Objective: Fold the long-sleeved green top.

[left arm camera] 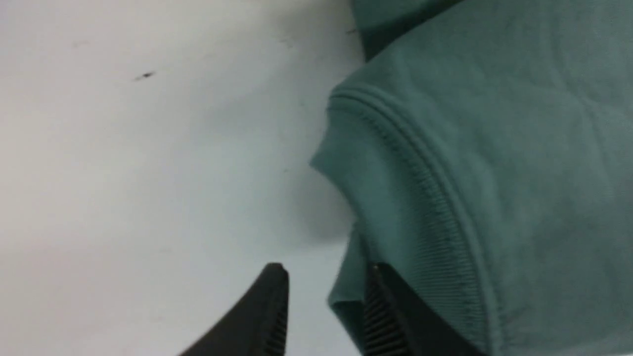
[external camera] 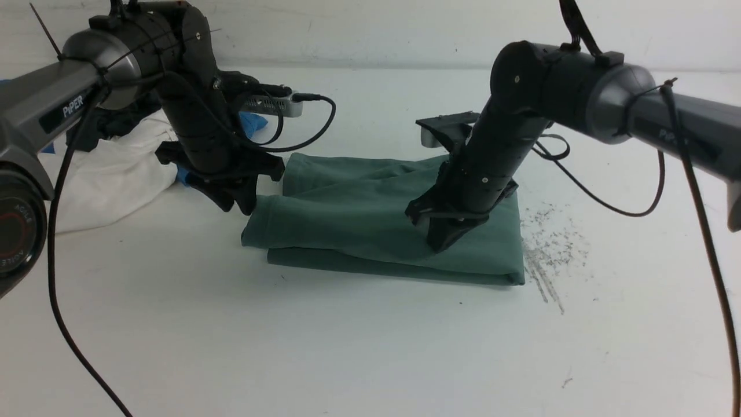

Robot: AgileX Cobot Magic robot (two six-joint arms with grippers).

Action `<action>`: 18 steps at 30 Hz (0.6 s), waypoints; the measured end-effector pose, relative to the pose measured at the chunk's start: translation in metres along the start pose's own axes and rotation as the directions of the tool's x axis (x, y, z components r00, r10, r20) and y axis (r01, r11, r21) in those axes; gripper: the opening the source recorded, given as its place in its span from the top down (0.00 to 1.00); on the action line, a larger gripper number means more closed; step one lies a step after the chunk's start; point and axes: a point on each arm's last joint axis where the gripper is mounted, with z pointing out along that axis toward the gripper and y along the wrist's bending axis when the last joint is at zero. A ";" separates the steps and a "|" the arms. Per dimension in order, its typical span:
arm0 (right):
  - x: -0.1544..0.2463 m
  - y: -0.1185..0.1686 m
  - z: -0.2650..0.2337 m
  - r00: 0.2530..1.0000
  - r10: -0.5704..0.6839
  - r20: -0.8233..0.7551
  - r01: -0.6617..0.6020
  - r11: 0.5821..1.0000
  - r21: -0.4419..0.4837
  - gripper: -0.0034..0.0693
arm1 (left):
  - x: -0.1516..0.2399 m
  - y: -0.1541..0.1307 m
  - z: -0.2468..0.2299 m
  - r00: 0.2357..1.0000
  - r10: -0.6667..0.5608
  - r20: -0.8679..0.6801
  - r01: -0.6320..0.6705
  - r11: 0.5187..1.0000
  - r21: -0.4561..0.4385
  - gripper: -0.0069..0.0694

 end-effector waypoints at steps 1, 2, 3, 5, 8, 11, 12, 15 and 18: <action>0.000 0.000 -0.010 1.000 0.008 0.014 -0.009 0.999 0.031 0.95 | 0.000 0.004 -0.003 1.000 -0.006 0.003 0.006 0.999 -0.044 0.53; 0.000 0.000 -0.018 1.000 0.015 0.027 -0.016 0.998 0.057 0.95 | 0.001 0.006 -0.007 1.000 -0.019 0.010 0.020 0.997 -0.072 0.50; 0.000 -0.001 -0.028 0.999 0.024 0.042 -0.027 0.996 0.084 0.95 | 0.001 0.007 -0.014 0.999 -0.036 0.024 0.038 0.995 -0.094 0.50; 0.002 -0.005 -0.048 0.996 0.047 0.077 -0.058 0.988 0.141 0.95 | 0.003 0.006 -0.034 0.995 -0.076 0.069 0.082 0.992 -0.097 0.55; 0.003 -0.011 -0.060 0.992 0.077 0.102 -0.093 0.982 0.166 0.95 | 0.005 -0.001 -0.052 0.990 -0.091 0.109 0.097 0.994 -0.051 0.67; 0.005 -0.027 -0.061 0.985 0.134 0.109 -0.150 0.975 0.162 0.95 | 0.007 -0.030 -0.069 0.989 -0.029 0.144 0.019 0.998 0.067 0.88; 0.006 -0.031 -0.057 0.984 0.147 0.101 -0.162 0.974 0.158 0.95 | 0.006 -0.039 -0.066 0.990 -0.002 0.140 -0.011 0.996 0.092 0.90; 0.006 -0.040 -0.042 0.980 0.185 0.072 -0.194 0.970 0.150 0.95 | 0.004 -0.056 -0.046 0.994 0.042 0.102 -0.055 0.990 0.127 0.91; 0.008 -0.051 -0.014 0.970 0.244 0.018 -0.244 0.958 0.149 0.95 | 0.001 -0.064 0.000 0.997 0.077 0.008 -0.078 0.989 0.125 0.92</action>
